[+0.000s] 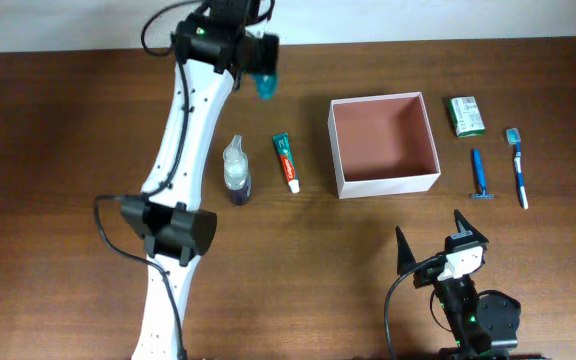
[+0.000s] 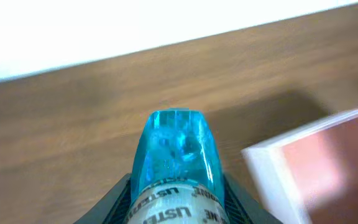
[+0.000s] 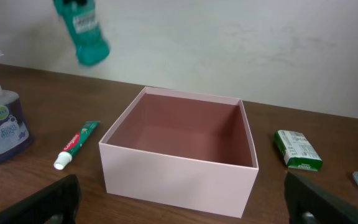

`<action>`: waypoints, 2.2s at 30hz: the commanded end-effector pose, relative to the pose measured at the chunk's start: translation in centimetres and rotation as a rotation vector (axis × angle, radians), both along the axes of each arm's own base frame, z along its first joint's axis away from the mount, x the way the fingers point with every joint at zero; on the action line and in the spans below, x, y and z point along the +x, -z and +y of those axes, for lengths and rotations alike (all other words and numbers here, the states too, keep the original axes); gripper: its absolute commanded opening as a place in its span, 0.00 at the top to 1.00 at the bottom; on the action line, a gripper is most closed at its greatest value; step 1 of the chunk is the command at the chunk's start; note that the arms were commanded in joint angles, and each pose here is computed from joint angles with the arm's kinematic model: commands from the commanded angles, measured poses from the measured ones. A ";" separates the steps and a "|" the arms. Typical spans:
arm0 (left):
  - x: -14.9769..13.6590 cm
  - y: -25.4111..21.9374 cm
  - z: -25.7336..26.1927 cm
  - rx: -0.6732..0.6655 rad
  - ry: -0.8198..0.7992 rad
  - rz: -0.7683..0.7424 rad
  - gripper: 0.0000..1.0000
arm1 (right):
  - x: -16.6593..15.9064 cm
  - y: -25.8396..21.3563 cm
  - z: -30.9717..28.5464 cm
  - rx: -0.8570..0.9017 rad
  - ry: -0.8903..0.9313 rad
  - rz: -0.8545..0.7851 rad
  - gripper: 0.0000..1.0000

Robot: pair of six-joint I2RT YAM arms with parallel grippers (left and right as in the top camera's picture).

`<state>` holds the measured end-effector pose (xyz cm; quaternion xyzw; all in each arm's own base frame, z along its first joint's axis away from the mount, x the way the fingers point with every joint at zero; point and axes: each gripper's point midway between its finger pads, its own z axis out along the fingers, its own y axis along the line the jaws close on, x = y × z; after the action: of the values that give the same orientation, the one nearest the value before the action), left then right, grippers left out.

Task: Pack container
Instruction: 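Lift the Listerine bottle and carry it over the pink box, then lower the Listerine bottle into the box's left corner and release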

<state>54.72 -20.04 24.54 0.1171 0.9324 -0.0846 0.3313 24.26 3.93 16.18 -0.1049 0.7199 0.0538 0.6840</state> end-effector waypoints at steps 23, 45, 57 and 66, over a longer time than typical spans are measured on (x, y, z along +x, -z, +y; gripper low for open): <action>-12.6 -1.5 -19.6 -0.013 0.454 -0.031 0.83 | 0.0 0.3 0.1 0.003 -0.001 0.009 0.01; -7.9 9.3 -19.3 -0.040 0.009 0.116 0.83 | 0.0 0.3 0.1 0.003 -0.001 0.009 0.01; -6.6 9.5 -17.5 0.008 -0.118 0.061 0.83 | 0.0 0.3 0.1 0.003 -0.001 0.009 0.01; -6.0 9.9 -16.6 0.049 -0.159 0.035 0.83 | 0.0 0.3 0.1 0.003 -0.001 0.009 0.01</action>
<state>47.59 -37.64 13.19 0.0725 0.9543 -0.0530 0.2850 24.26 3.93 16.18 -0.1049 0.7199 0.0538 0.6840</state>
